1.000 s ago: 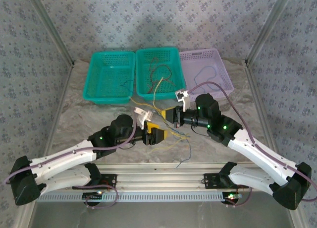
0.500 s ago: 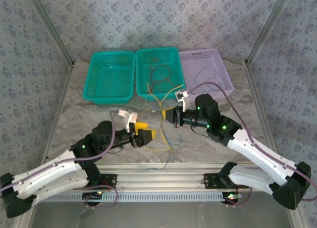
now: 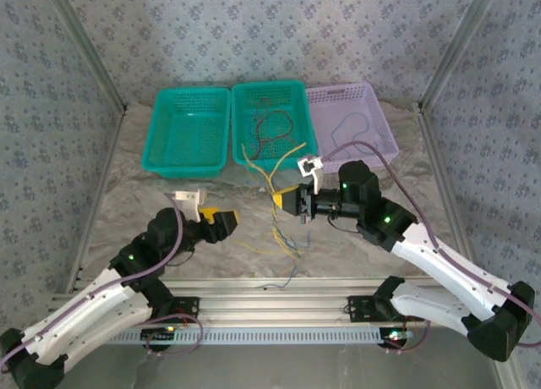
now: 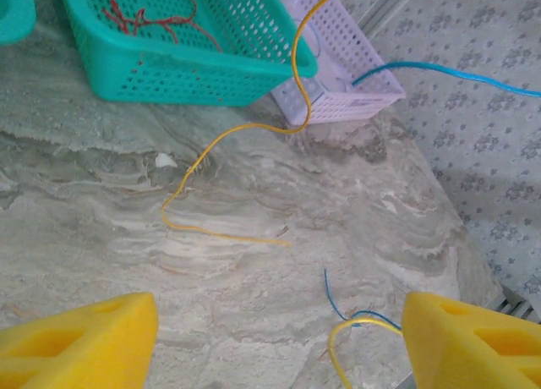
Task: Untangle the cables
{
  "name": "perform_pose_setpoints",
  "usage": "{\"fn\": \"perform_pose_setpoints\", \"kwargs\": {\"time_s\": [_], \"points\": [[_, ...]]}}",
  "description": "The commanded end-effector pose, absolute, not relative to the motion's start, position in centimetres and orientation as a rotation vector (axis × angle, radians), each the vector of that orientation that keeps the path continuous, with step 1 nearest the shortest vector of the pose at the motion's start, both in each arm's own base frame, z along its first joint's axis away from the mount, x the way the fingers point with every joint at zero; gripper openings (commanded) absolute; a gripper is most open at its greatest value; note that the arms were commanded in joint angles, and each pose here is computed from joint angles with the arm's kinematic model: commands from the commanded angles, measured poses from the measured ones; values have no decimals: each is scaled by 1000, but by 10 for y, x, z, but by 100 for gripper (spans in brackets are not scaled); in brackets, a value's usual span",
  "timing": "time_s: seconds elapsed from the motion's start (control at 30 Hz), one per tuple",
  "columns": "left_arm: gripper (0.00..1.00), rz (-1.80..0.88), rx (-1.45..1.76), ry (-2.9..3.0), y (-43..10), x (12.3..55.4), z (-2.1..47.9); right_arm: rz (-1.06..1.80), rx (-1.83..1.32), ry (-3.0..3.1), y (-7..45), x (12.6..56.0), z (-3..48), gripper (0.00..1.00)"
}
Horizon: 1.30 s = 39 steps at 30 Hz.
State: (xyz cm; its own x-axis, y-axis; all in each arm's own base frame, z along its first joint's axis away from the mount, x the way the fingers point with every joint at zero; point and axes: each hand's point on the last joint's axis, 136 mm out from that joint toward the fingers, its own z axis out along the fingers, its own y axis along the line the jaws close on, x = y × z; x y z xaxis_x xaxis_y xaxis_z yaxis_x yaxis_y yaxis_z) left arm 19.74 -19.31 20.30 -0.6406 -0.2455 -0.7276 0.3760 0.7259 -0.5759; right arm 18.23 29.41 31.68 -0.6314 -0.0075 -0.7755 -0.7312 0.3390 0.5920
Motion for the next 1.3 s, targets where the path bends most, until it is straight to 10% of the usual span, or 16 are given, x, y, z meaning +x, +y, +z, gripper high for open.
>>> {"fn": "perform_pose_setpoints", "kwargs": {"time_s": [0.0, 0.67, 1.27], "points": [[77, -986, 123, 2030, -204, 201, 218, 1411, -728, 1837, 298, 170, 334, 0], [84, -968, 214, 1944, -206, 215, 236, 1507, -899, 1818, 306, 142, 340, 0], [38, -976, 208, 1950, -207, 221, 233, 1564, -905, 1781, 311, 135, 349, 0]]}}
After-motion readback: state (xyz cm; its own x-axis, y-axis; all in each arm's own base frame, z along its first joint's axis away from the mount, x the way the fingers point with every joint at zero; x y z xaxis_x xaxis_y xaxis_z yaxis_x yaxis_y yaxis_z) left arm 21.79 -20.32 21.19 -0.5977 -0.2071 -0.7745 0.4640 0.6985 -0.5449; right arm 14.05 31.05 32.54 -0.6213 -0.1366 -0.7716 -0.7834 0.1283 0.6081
